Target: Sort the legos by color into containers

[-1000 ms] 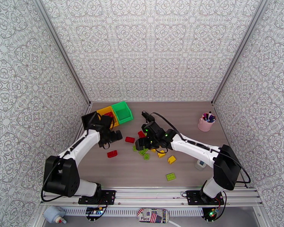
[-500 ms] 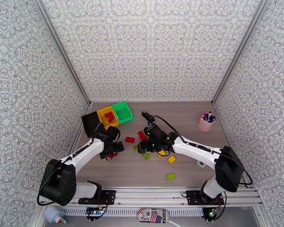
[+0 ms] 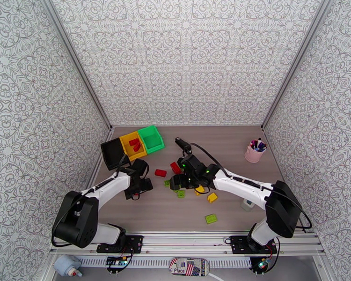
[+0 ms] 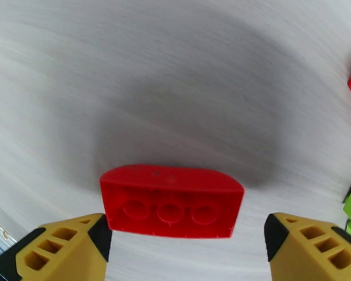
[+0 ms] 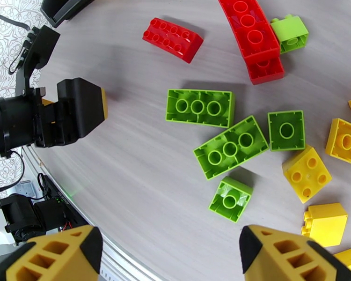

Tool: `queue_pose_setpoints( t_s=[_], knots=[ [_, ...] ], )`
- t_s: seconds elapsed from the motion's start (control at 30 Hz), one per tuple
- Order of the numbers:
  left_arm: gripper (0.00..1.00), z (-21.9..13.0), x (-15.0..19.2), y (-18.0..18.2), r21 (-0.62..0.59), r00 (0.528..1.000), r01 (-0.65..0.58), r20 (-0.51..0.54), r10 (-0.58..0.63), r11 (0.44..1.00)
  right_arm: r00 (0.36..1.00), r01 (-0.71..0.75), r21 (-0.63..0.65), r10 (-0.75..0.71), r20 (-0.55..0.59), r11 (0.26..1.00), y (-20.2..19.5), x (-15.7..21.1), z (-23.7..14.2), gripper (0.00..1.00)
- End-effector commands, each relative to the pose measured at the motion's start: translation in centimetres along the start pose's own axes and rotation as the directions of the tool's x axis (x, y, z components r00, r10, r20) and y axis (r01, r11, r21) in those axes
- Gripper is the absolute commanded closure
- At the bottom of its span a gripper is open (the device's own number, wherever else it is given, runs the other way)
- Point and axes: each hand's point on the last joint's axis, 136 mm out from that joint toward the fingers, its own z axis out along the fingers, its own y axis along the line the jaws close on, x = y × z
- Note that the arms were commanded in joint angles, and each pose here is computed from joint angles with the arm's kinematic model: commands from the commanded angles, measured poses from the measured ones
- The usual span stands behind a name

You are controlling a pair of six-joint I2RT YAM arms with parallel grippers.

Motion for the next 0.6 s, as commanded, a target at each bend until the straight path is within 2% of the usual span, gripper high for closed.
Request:
queue_pose_setpoints(
  t_s=[0.0,0.23,0.57],
  knots=[
    [0.13,0.6,0.0,0.0,0.009,1.000,-0.005,-0.010,0.005,1.000,1.000,-0.001,-0.017,0.001,-0.002,1.000,0.5,0.3,0.1,0.19],
    [0.21,1.5,0.1,0.2,-0.019,0.999,-0.020,-0.025,0.020,1.000,1.000,-0.002,-0.022,0.002,-0.007,1.000,0.7,0.2,0.4,0.21],
    [0.22,2.1,-0.4,0.0,-0.019,1.000,-0.016,-0.026,0.016,1.000,1.000,0.003,-0.034,-0.003,0.001,0.999,1.2,-0.2,0.3,0.21]
  ],
)
